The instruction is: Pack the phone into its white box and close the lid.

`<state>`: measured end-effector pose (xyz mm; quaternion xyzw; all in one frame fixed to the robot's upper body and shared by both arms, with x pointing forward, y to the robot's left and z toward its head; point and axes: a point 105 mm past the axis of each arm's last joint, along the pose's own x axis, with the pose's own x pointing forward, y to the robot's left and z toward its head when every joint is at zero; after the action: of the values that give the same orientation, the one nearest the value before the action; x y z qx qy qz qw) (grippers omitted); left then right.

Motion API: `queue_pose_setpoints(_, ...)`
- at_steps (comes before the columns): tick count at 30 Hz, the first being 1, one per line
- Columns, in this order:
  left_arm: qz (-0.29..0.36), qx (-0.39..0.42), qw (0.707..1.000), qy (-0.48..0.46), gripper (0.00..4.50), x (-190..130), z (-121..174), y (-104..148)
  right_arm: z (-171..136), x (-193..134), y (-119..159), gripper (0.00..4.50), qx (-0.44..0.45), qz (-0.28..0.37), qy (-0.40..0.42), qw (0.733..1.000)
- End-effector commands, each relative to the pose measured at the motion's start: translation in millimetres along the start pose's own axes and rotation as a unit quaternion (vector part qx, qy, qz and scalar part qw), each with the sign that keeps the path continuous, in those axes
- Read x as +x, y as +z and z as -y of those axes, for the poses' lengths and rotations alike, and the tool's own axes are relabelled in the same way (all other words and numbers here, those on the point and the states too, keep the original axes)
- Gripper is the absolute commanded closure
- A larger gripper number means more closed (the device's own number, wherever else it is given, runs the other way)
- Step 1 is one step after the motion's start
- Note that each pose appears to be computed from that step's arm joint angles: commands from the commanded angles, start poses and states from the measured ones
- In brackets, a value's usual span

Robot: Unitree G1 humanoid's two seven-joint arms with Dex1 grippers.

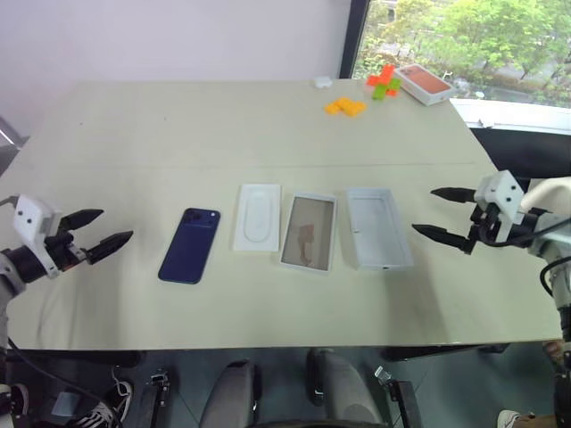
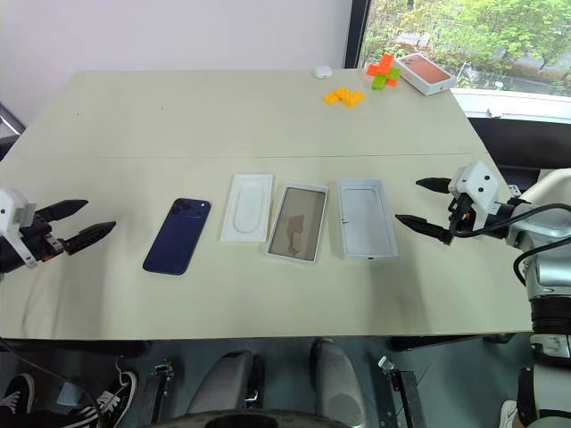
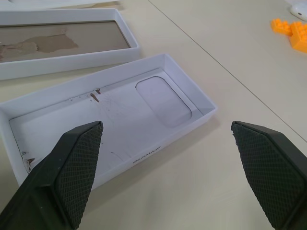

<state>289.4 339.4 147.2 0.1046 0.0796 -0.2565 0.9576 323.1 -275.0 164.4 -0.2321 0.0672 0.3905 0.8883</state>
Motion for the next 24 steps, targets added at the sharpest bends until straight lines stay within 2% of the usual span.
queue_pose_setpoints(1, 0.012, 0.019, 1.0, -0.001, 0.01, -4.0, -2.5, 18.5, 4.0, -1.0, 10.9, 0.0, -0.017, 0.013, -0.007, 1.0)
queue_pose_setpoints(6, 0.007, 0.008, 1.0, -0.009, 0.01, -1.1, 1.7, 18.2, 2.0, -0.9, 9.5, 0.0, -0.017, 0.01, -0.004, 1.0)
queue_pose_setpoints(16, 0.05, 0.011, 0.999, -0.004, 0.01, 11.4, 1.7, 33.5, 0.4, 2.2, 12.0, 0.0, -0.018, 0.013, 0.002, 1.0)
queue_pose_setpoints(24, 0.068, -0.001, 0.997, -0.025, 0.01, 21.6, 15.4, 38.3, -13.2, 1.8, 22.4, 0.0, -0.004, 0.031, 0.054, 0.998)
